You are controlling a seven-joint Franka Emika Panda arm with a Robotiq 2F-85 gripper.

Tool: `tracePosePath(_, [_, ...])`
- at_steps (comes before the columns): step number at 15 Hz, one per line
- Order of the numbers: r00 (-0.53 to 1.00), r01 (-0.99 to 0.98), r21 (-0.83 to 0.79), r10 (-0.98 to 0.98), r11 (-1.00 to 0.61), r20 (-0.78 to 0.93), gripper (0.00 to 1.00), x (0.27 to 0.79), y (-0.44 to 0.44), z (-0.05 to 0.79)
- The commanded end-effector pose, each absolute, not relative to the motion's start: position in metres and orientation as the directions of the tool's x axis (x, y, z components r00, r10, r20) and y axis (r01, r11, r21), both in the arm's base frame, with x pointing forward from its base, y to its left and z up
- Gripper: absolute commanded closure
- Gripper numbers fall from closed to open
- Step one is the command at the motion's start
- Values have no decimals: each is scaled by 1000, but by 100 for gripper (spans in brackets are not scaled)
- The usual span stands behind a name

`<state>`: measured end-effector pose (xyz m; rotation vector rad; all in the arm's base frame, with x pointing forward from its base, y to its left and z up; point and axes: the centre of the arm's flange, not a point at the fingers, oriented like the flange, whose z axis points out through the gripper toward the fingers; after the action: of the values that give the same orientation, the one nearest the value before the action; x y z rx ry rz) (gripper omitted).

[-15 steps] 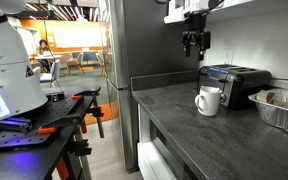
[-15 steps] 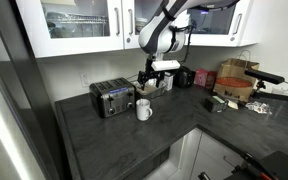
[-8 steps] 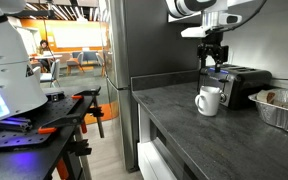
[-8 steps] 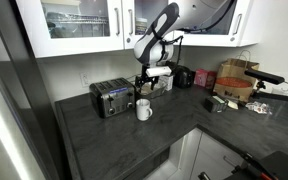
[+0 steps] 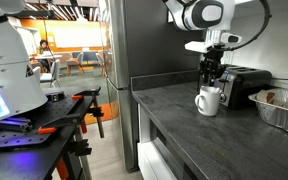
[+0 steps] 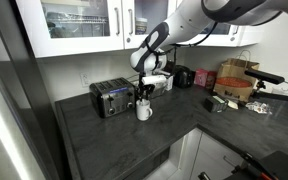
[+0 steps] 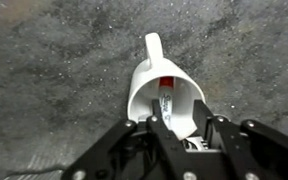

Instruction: Remove the marker from the mug.

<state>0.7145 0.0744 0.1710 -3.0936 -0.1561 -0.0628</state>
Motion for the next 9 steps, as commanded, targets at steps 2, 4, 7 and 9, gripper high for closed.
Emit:
tracePosePath(2, [999,38,-50,38,-998,5,73,739,75,168])
tracePosePath(4, [1000,28,-65,28,-998,-9,66,743,76,165])
tracePosePath(7, [999,-10,-83,-7,-996,-38,48,746,75,157])
tracePosePath(9, [999,-25,-100,-22,-995,-40,50,748,74,152])
